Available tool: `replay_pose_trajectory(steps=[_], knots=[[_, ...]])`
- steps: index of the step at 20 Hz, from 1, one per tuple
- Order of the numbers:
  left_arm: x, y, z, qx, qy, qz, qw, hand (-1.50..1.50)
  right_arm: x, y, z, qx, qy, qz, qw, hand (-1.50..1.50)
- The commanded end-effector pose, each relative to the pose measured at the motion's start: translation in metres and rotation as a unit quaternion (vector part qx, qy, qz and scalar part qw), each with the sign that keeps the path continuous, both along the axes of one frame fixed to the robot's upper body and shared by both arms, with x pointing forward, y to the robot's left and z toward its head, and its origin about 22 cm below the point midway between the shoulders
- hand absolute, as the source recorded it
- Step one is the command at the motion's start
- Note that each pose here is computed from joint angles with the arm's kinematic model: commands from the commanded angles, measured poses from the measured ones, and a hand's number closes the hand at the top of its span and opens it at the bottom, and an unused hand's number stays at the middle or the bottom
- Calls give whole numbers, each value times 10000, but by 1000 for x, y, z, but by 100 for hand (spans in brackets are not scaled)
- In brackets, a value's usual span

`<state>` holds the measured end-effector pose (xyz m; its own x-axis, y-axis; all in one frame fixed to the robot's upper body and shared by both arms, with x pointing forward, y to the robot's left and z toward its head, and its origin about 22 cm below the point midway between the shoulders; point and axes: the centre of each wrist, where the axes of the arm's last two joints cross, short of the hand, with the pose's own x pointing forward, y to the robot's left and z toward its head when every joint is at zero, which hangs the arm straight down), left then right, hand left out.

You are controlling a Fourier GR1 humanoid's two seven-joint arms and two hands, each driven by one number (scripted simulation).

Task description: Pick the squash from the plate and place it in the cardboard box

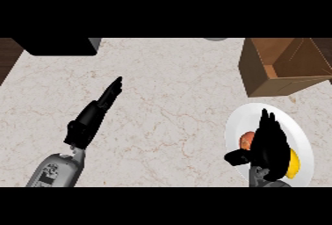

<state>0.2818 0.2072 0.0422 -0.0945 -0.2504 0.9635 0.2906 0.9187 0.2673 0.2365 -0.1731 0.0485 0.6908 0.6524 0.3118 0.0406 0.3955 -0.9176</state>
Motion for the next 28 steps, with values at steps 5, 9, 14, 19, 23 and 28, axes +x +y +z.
replay_pose_trajectory(steps=[5,9,14,19,23,28], knots=[[6,14,7,44,24,-32,10000,0,16,3,-11,151,488,-245,9984,-150],[7,-5,3,-47,62,-74,9999,0,8,8,-34,172,592,-277,9977,-150],[-4,-1,16,24,9,-18,10000,0,13,-11,-28,226,600,-278,9976,-150],[-6,3,4,23,65,-28,10000,0,19,-14,-61,86,745,-382,9965,-150],[14,-20,4,-9,-16,7,10000,0,5,-19,-66,56,867,-392,9955,-150],[4,0,-5,16,5,-2,10000,0,9,-24,-80,124,931,-286,9952,150]])
